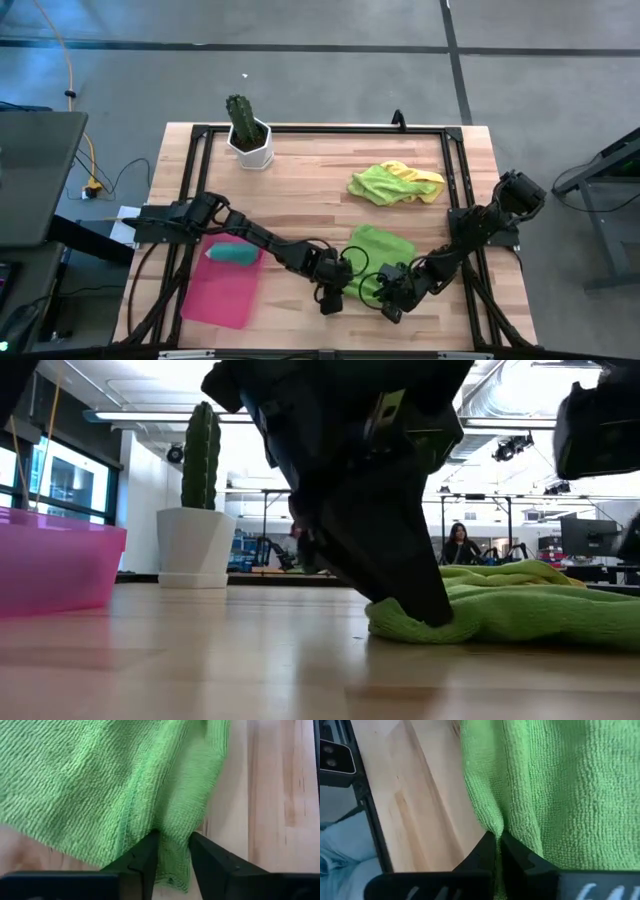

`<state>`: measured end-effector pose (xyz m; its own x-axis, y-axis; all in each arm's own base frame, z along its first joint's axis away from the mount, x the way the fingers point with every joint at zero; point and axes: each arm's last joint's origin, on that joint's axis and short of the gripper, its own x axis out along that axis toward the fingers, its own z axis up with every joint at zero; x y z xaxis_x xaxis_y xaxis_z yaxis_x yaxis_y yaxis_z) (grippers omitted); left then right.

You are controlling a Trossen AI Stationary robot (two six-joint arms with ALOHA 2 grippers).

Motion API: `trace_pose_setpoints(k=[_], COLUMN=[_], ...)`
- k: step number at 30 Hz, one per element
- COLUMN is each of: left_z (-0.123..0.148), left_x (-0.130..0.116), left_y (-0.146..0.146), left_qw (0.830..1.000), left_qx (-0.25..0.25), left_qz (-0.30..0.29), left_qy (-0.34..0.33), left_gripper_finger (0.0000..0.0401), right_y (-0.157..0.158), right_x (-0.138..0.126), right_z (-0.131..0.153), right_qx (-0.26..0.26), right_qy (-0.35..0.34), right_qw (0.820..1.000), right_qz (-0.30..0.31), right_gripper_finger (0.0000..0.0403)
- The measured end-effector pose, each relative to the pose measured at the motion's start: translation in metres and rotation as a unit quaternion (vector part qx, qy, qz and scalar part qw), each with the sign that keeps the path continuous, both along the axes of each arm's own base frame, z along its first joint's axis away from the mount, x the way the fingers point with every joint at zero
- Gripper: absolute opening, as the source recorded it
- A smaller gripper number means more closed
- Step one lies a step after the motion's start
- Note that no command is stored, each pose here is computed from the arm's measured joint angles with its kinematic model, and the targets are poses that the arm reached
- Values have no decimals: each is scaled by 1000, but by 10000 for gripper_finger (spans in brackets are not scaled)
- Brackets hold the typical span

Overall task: Roll microfiber towels into tight, uniform cylinder then place into a basket
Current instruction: Roll the dark green towel

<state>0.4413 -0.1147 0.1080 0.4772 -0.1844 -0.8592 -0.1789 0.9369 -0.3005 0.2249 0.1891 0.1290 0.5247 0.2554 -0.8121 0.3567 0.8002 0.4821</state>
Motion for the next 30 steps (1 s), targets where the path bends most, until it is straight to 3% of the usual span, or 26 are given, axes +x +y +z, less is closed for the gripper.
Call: trace_pose_setpoints(k=[8, 14, 17, 22, 27, 30], left_z=[0, 0, 0, 1, 2, 3], left_x=[-7, -10, -8, -7, -2, 2], left_y=[-22, -38, -42, -42, -30, -22], left_qw=[996, 990, 989, 990, 986, 981], left_qx=[-51, -44, -49, -68, -136, -177], left_qz=[65, 133, 140, 124, 97, 79], left_qy=[26, 5, -19, -15, 14, 23], left_gripper_finger=[52, 56, 67, 94, 109, 100], right_y=[-24, -42, -48, -49, -46, -45], right_x=[13, 24, 27, 27, 25, 25], right_z=[-2, -3, -3, -3, -2, -2], right_qx=[-71, -100, -102, -54, 44, 74], right_qy=[0, -3, -3, 18, 66, 84], right_qw=[996, 990, 987, 989, 990, 988], right_qz=[52, 101, 127, 138, 113, 105], right_gripper_finger=[0, 0, 0, 12, 18, 12])
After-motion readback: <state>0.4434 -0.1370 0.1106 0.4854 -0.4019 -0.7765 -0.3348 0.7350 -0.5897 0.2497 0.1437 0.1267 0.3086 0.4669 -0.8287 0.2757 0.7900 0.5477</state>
